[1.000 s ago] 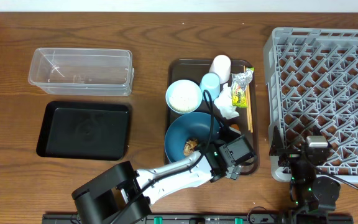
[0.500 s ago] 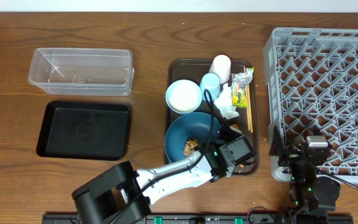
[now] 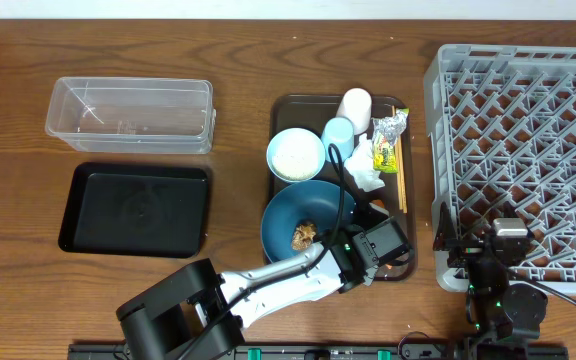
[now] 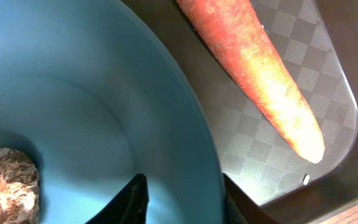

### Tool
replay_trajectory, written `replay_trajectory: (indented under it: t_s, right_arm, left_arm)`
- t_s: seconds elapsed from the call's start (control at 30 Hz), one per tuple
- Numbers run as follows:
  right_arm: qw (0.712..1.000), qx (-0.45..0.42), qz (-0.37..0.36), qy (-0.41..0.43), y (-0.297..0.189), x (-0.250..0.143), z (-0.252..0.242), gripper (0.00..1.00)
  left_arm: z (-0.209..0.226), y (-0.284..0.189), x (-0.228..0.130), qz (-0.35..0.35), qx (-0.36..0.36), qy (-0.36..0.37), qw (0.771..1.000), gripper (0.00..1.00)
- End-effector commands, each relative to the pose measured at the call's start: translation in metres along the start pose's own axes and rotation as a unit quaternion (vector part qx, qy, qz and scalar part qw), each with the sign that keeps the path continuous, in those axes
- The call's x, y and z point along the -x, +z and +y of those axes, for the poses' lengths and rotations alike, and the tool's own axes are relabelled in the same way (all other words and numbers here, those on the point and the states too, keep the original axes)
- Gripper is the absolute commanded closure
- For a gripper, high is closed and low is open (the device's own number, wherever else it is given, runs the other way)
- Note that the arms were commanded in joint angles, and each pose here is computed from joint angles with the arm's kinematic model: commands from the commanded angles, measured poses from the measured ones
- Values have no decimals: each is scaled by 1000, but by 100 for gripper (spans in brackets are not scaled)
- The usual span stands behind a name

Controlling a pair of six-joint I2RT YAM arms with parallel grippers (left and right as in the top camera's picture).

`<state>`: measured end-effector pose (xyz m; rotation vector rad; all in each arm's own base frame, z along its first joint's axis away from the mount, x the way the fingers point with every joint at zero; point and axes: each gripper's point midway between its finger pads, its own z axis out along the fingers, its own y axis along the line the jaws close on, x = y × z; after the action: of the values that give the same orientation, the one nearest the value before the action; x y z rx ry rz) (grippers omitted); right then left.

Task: Sort waste into correct bins and load items into the dishwasher rack
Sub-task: 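Lower the left gripper and grasp the blue plate's rim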

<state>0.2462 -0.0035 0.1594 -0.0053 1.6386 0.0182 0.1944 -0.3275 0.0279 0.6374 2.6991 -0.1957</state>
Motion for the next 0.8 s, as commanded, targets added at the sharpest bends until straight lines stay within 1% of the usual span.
replay_trajectory:
  t_s: [0.0, 0.17, 0.2, 0.23, 0.3, 0.77]
  right_arm:
    - [1000, -7, 0, -7, 0, -1, -4, 1]
    - [1000, -7, 0, -7, 0, -1, -4, 1]
    - [1000, -7, 0, -7, 0, -1, -4, 1]
    - [1000, -7, 0, -7, 0, -1, -4, 1]
    - [1000, -7, 0, -7, 0, -1, -4, 1]
    - [1000, -8, 0, -7, 0, -1, -4, 1]
  left_arm:
    - [-2, 2, 6, -4, 3, -2, 1000, 68]
    - [-2, 2, 5, -4, 3, -2, 1000, 81]
    - [-2, 2, 5, -4, 3, -2, 1000, 81]
    - [-2, 2, 6, -4, 3, -2, 1000, 87]
    - [-2, 1, 6, -5, 2, -2, 1000, 94]
    - [-1, -19, 12, -17, -6, -7, 1000, 94]
